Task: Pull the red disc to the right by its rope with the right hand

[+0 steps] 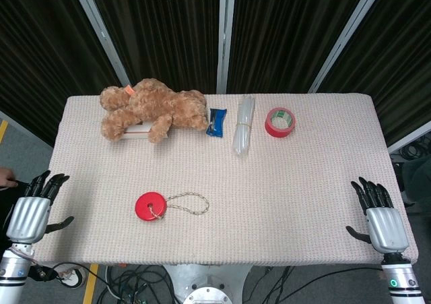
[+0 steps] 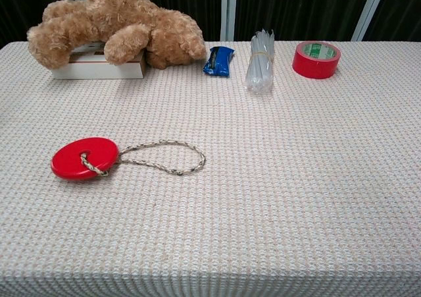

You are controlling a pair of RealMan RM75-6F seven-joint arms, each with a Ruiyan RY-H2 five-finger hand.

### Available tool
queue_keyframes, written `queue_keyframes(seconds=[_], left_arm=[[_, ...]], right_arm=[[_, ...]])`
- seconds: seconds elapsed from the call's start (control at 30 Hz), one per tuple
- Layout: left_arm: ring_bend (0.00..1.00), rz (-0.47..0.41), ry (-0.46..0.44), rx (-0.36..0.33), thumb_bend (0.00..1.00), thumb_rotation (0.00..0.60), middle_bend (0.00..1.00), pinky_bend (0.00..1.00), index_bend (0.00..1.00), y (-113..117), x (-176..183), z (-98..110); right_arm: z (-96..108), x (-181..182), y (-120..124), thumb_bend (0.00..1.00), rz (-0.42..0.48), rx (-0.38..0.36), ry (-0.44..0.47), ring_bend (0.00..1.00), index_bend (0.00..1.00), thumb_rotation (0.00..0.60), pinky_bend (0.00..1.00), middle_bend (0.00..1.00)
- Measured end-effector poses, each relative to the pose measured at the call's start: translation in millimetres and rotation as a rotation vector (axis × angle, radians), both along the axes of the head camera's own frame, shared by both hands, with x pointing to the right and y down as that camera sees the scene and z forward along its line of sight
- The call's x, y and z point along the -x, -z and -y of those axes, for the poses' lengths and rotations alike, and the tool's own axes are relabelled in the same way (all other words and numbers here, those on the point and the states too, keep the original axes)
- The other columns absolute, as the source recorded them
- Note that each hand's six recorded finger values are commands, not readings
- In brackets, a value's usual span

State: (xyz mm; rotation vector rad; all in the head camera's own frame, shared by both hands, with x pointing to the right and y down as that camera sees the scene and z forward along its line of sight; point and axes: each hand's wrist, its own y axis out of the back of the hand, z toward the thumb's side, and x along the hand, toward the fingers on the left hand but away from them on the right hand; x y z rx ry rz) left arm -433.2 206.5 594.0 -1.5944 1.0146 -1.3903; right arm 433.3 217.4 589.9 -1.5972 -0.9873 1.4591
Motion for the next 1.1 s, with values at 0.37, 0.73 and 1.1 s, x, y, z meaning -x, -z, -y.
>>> queue_keyframes(seconds=[0.37, 0.73, 1.1], left_arm=[[0.02, 0.005, 0.002, 0.006, 0.02, 0.600, 0.15, 0.12, 0.16, -1, 1, 0], [0.02, 0.010, -0.007, 0.013, 0.02, 0.600, 0.15, 0.12, 0.16, -6, 1, -1], [0.02, 0.011, 0.004, 0.025, 0.02, 0.600, 0.15, 0.12, 0.16, -10, 4, -2]], right_arm=[[3, 14, -4, 0.00, 0.018, 0.013, 0.046, 0.00, 0.00, 0.600, 0.00, 0.00], [33, 88, -15, 0.00, 0.062, 0.062, 0.318, 0.00, 0.00, 0.600, 0.00, 0.00], [59, 215, -33, 0.01, 0.155, 0.165, 0.665, 0.00, 0.00, 0.600, 0.00, 0.04]])
